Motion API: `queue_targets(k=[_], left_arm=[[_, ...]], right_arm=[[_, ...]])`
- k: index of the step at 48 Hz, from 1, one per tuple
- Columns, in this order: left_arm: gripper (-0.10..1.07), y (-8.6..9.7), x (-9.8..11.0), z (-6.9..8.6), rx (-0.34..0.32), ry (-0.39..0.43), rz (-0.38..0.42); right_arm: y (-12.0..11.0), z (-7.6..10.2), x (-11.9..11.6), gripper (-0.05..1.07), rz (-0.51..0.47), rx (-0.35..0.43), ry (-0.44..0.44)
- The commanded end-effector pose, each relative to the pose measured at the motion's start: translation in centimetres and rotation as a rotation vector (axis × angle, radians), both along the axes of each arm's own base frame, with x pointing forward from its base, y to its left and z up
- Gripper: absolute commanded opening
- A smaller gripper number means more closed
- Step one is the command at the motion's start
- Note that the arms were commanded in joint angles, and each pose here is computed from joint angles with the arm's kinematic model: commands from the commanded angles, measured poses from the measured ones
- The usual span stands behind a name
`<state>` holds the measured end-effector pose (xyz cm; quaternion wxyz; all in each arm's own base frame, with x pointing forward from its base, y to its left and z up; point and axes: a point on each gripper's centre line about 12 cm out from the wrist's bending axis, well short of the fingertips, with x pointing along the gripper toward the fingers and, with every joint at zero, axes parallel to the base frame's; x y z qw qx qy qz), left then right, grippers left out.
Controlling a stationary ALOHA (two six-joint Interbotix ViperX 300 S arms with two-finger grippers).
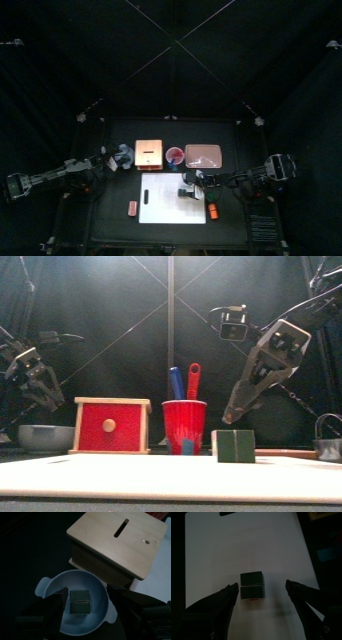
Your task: Grab right half of sushi roll and put on plate
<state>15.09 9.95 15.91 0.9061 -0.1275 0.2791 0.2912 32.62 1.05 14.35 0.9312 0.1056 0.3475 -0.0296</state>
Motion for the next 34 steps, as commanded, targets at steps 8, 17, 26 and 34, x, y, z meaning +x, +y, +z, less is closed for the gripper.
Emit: queue_targets(k=[8,17,26,34], left_arm=[[0.96,0.1,0.3,1.5,0.039,-0.057,-0.01],[0.96,-0.6,0.4,2.1,0.057,-0.097,-0.042],[0.96,-1.5,0.8,2.2,0.059,-0.106,-0.094],[0.96,-1.6,0.7,2.0,0.056,-0.104,-0.097]], right_arm=[[0.9,1.5,1.1,1.03,-0.014,0.049,-0.026],[1.1,-0.4,2.0,1.03,-0.016,0.052,0.027],[1.3,-1.7,2.8,1.02,-0.014,0.051,0.067],[1.4,-1.9,3.1,0.96,0.002,0.043,0.103]])
